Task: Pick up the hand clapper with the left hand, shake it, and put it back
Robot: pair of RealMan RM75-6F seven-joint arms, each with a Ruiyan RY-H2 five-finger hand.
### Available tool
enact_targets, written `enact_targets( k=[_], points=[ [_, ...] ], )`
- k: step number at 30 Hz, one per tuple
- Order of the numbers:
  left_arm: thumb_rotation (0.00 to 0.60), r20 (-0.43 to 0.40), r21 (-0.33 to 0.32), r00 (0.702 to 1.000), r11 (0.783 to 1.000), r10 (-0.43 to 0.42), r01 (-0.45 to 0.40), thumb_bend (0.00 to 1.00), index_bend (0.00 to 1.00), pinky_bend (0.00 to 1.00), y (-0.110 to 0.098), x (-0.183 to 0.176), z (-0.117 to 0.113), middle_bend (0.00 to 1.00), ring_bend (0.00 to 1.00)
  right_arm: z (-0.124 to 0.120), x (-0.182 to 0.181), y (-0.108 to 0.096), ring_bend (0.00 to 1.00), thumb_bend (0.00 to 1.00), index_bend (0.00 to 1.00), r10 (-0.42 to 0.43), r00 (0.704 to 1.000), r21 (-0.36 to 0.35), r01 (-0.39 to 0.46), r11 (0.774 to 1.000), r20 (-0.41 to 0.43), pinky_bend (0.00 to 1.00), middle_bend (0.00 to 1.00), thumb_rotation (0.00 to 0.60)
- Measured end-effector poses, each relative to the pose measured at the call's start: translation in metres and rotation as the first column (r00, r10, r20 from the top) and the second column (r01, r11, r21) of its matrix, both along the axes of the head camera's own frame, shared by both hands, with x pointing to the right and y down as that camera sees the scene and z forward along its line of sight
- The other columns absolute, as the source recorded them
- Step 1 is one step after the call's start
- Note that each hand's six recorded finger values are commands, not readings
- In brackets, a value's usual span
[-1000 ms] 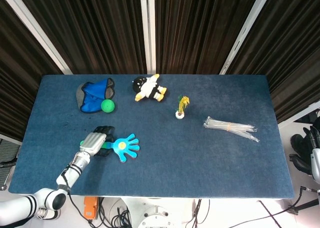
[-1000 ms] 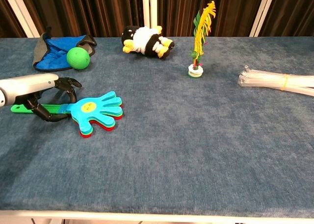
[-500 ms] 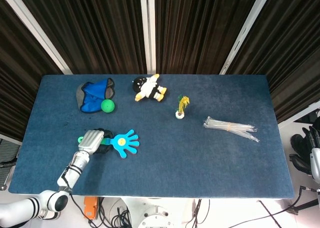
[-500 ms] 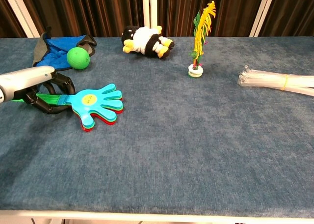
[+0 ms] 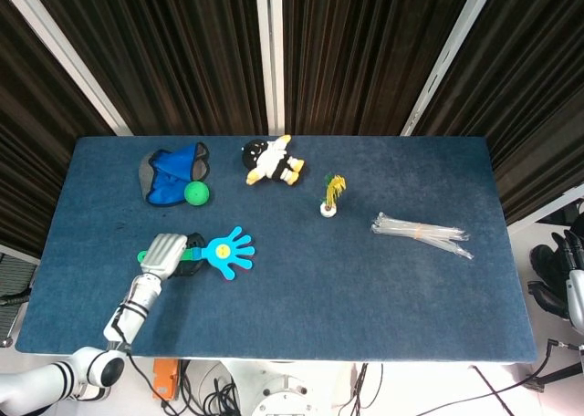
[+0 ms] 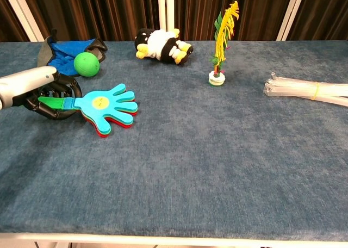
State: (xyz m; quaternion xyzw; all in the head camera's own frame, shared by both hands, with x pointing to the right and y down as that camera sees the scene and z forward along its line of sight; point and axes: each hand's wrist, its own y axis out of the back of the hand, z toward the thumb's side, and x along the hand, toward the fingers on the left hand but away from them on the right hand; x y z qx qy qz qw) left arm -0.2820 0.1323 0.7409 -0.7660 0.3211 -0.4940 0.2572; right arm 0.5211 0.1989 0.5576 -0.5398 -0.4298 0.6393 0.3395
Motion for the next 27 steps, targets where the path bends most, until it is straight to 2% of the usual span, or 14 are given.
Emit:
enact_targets(
  k=[9, 13, 15, 20, 27],
  points=[
    [0.6, -0.021, 0.01, 1.0, 1.0, 0.011, -0.011, 0.42, 0.6, 0.99, -0.0002, -0.0011, -0.0013, 0.79, 0.86, -0.0001, 0.0003, 0.0005, 0.0, 0.16, 0.0, 0.001, 1.0, -0.001, -0.001, 1.0, 0.002, 0.0, 0.0, 0.6],
    [0.6, -0.024, 0.006, 1.0, 1.0, 0.008, -0.008, 0.42, 0.56, 1.0, 0.0008, -0.0022, 0.0, 0.85, 0.94, 0.0001, 0.0004, 0.0007, 0.0, 0.16, 0.0, 0.001, 1.0, -0.002, -0.001, 1.0, 0.002, 0.0, 0.0, 0.6],
    [0.6, -0.02, 0.009, 1.0, 1.0, 0.013, -0.013, 0.4, 0.5, 1.0, 0.0009, -0.0027, 0.0006, 0.91, 0.98, 0.0002, 0.0006, 0.0008, 0.0, 0.16, 0.0, 0.002, 1.0, -0.002, -0.002, 1.0, 0.002, 0.0, 0.0, 0.6],
    [0.6, -0.025, -0.001, 1.0, 1.0, 0.014, -0.014, 0.31, 0.39, 1.0, 0.0022, -0.0038, 0.0029, 1.0, 1.0, 0.0001, 0.0009, 0.0008, 0.0, 0.16, 0.0, 0.003, 1.0, -0.003, -0.003, 1.0, 0.001, 0.0, 0.0, 0.6],
    [0.6, -0.047, 0.052, 0.998, 0.998, 0.042, -0.039, 0.27, 0.26, 1.0, -0.0003, -0.0023, -0.0015, 1.0, 1.0, 0.0002, 0.0008, 0.0008, 0.0, 0.16, 0.0, 0.003, 1.0, -0.004, -0.003, 1.0, 0.0, 0.0, 0.0, 0.6]
  ],
)
